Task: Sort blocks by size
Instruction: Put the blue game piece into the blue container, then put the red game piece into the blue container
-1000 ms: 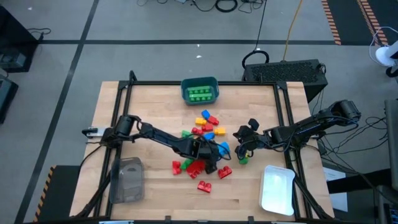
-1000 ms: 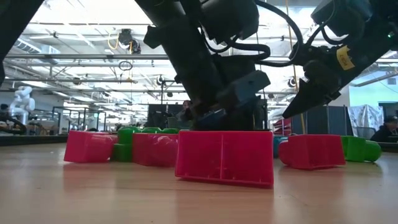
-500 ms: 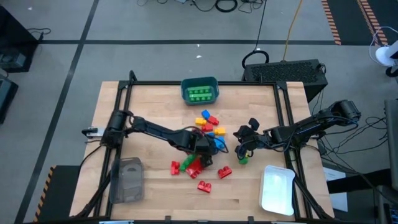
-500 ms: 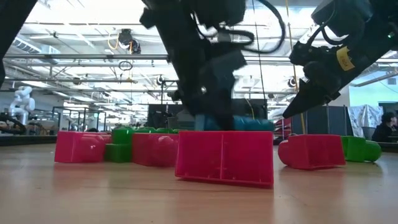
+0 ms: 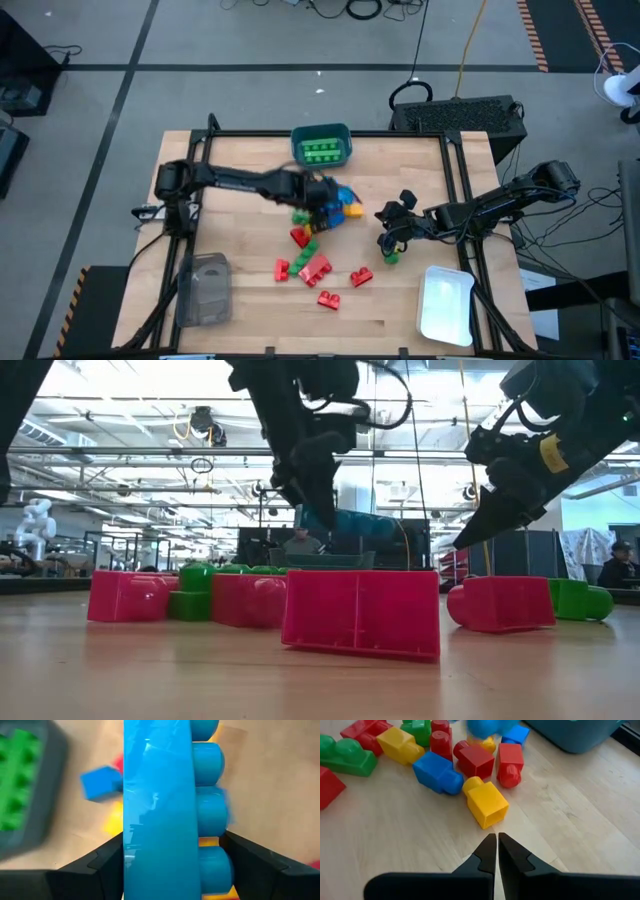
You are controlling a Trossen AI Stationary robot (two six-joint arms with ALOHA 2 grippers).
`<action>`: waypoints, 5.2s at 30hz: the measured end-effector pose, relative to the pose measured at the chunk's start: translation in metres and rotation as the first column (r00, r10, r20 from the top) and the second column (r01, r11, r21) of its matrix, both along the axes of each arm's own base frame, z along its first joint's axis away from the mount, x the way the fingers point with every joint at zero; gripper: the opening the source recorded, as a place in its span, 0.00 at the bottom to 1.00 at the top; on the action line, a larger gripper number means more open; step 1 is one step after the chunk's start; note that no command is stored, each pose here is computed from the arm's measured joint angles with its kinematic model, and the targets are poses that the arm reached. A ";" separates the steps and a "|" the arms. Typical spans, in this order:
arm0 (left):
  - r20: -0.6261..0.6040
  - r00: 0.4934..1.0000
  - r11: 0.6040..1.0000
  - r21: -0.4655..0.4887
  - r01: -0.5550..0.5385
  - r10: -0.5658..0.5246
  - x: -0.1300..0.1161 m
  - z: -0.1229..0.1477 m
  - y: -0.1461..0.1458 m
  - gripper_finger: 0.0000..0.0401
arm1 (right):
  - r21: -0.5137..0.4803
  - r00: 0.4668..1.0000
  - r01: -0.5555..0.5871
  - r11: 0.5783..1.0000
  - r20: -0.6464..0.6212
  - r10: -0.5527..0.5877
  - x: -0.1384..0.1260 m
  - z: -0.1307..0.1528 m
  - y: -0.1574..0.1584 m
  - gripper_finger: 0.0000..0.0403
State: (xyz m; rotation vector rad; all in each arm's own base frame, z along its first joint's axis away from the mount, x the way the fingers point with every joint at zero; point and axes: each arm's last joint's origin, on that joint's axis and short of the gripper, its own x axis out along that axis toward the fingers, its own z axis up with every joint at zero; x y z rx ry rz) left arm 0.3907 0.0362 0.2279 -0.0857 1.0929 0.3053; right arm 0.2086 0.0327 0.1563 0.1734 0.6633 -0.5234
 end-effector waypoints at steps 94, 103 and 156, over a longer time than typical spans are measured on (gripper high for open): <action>-0.146 0.988 0.995 -0.092 0.044 -0.057 -0.042 0.028 0.035 0.85 | -0.041 0.997 0.070 0.997 -0.031 -0.071 0.002 0.000 -0.024 0.01; -0.091 0.989 0.984 -0.145 0.105 -0.119 -0.031 0.028 -0.048 0.85 | -0.059 0.994 0.102 0.993 -0.042 -0.105 0.002 0.000 -0.035 0.01; -0.145 0.981 0.972 -0.181 -0.153 0.127 0.002 -0.085 -0.158 0.79 | -0.064 0.994 0.110 0.992 0.000 -0.110 0.006 0.003 -0.039 0.01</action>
